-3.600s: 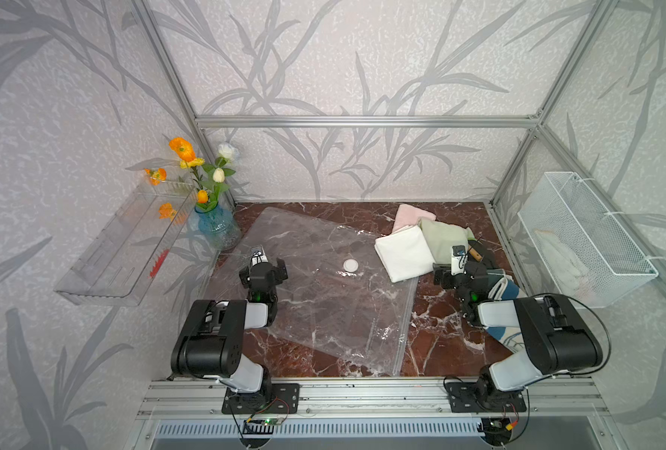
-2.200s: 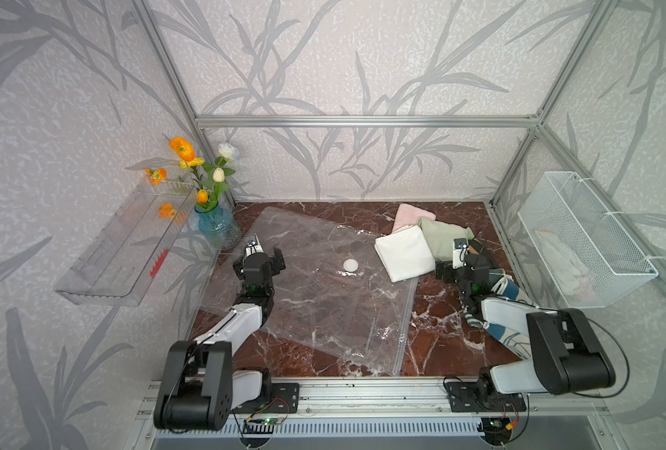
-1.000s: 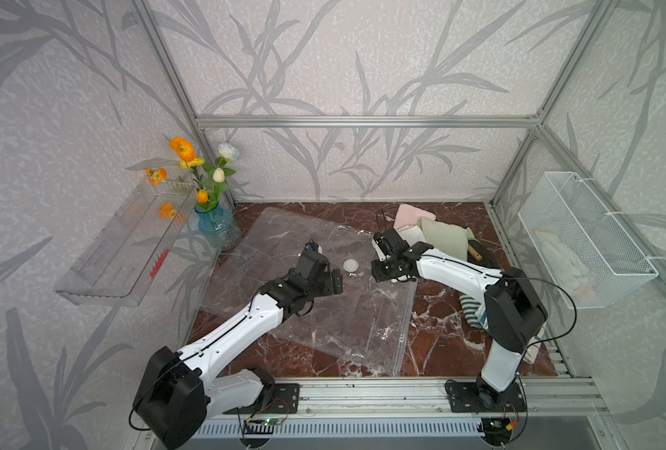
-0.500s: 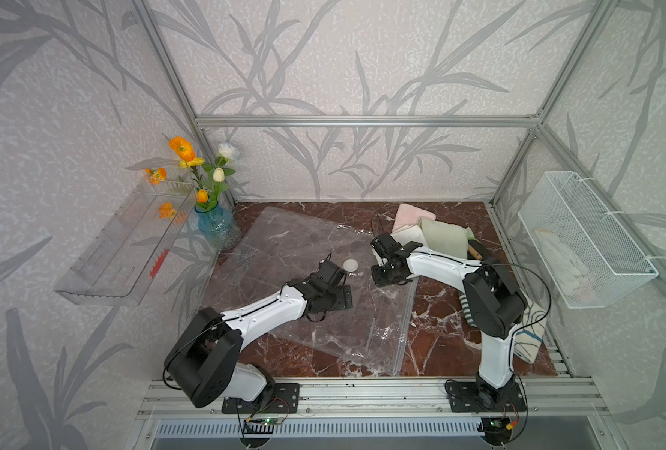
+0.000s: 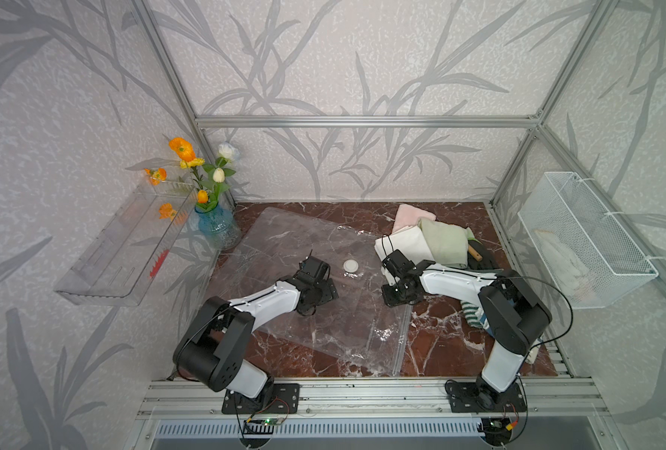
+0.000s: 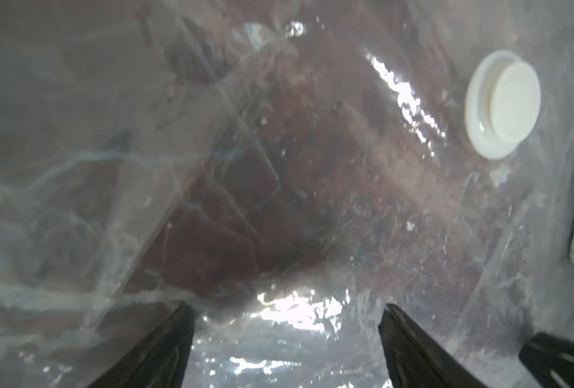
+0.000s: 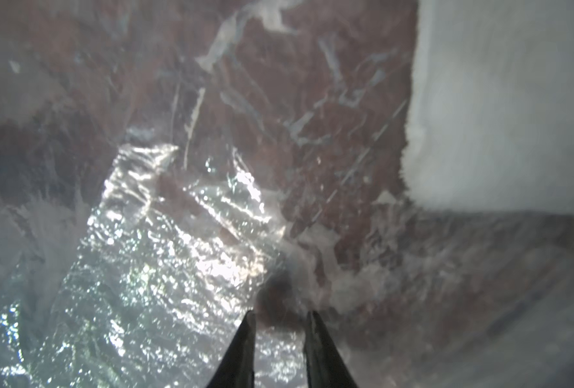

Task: Place the folded towel into the vacuum bag
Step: Adjust the vacuum bag at the center of the board.

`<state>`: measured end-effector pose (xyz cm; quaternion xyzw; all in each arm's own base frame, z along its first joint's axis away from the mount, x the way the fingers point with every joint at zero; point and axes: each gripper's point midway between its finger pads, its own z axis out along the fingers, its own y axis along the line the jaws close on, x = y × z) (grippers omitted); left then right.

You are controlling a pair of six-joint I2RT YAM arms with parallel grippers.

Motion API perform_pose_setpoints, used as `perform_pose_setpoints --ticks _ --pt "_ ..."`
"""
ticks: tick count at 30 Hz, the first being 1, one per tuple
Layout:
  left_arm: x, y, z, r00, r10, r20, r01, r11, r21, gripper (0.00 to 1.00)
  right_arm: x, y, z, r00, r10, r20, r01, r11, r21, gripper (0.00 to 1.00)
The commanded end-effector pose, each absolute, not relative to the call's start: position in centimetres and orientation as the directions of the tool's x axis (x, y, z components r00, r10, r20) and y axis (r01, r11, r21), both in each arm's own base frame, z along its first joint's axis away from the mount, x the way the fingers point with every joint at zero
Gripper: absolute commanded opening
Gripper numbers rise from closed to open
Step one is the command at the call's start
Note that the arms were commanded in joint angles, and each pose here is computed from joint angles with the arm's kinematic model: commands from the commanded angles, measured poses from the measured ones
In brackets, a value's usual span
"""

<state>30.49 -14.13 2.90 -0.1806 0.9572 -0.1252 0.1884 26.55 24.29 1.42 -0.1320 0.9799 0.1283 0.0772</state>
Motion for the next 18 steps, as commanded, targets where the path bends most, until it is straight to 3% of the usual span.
perform_pose_setpoints --ticks 1,6,9,14,18 --pt "30.7 -12.6 0.6 -0.877 -0.385 -0.289 -0.327 0.917 -0.229 0.88 20.0 22.9 -1.3 -0.959 -0.283 0.025 -0.271 0.938 0.214 0.26" --pt "33.5 -13.3 0.9 -0.879 -0.352 -0.321 -0.296 0.932 -0.21 0.88 16.1 26.0 -1.9 -0.931 -0.357 0.077 -0.325 0.907 0.267 0.25" --pt "34.3 -13.5 1.9 -0.883 -0.339 -0.325 -0.283 0.936 -0.207 0.87 15.9 28.2 -1.0 -0.922 -0.38 0.071 -0.332 0.873 0.356 0.24" --pt "32.3 -12.2 5.5 -0.876 -0.336 -0.344 -0.284 0.939 -0.194 0.88 21.7 27.7 4.3 -0.956 -0.291 -0.044 -0.281 0.857 0.433 0.28" --pt "28.9 -9.3 7.3 -0.854 -0.382 -0.353 -0.349 0.924 -0.158 0.91 28.6 23.1 8.8 -0.98 -0.097 -0.175 -0.166 0.884 0.437 0.4"
